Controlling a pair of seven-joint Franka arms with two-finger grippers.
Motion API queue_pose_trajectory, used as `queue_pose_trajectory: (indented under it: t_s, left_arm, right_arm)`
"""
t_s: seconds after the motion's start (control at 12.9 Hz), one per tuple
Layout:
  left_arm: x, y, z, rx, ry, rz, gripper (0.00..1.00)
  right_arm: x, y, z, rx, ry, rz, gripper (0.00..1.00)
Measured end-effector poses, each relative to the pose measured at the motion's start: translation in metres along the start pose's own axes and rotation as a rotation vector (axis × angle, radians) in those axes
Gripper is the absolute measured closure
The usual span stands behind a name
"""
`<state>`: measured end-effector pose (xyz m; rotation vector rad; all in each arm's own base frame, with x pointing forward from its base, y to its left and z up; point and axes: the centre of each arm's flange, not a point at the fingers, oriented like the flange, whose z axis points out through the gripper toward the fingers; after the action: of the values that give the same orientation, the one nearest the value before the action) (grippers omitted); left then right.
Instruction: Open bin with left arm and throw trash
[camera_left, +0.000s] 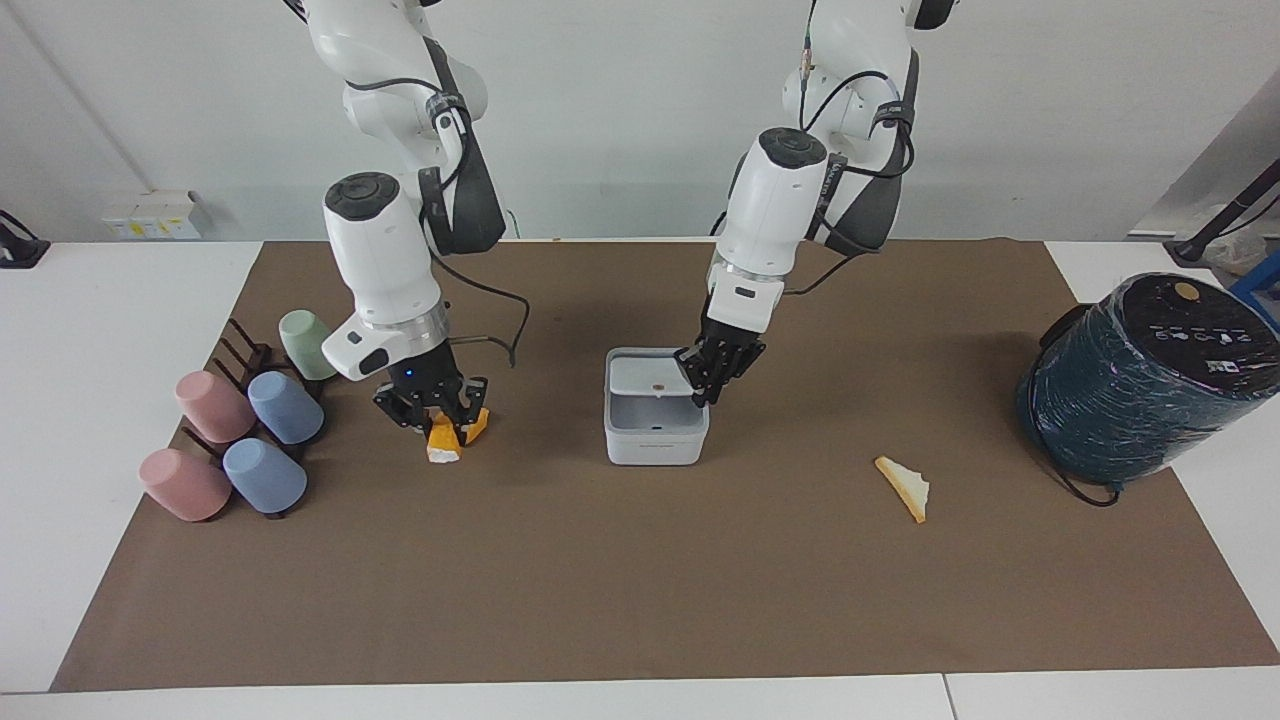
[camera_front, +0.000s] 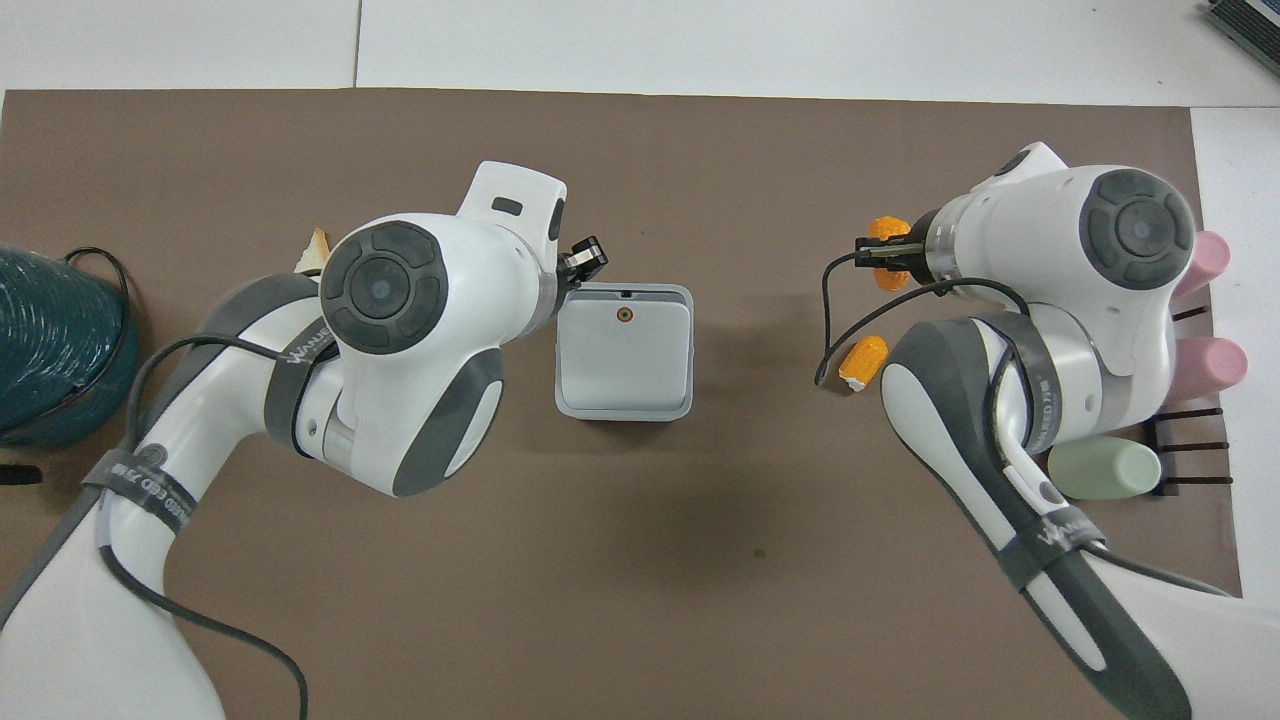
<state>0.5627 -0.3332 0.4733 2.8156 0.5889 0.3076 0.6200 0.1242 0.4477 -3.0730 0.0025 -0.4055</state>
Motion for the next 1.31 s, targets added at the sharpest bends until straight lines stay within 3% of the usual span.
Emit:
queue_pose_trajectory:
  t_s: [0.15, 0.39, 0.62, 0.93, 1.01, 1.08, 1.31]
  left_arm:
    - [0.018, -0.015, -0.002, 0.018, 0.0, 0.01, 0.8]
    - [0.052, -0.045, -0.003, 0.039, 0.01, 0.021, 0.79]
    - [0.097, -0.098, 0.001, 0.078, 0.012, 0.063, 0.75]
    - [0.147, -0.177, 0.003, 0.125, 0.006, 0.124, 0.31]
    - [0.154, -0.193, 0.003, 0.134, 0.002, 0.145, 0.15]
    - [0.158, -0.205, 0.003, 0.141, -0.004, 0.169, 0.07]
    - [0.157, -0.225, 0.017, 0.152, -0.021, 0.236, 0.04]
  right_arm:
    - [-0.007, -0.019, -0.014, 0.014, 0.007, -0.02, 0.63]
    - [-0.025, -0.094, -0.019, 0.064, 0.042, 0.017, 0.63]
    - [-0.047, -0.152, -0.017, 0.096, 0.04, -0.031, 0.63]
    - [-0.069, -0.194, -0.012, 0.11, 0.021, -0.103, 0.63]
    - [-0.074, -0.202, -0.01, 0.112, 0.016, -0.117, 0.63]
    - [-0.077, -0.208, -0.008, 0.114, 0.014, -0.131, 0.63]
    - [-0.078, -0.221, -0.003, 0.119, 0.015, -0.168, 0.63]
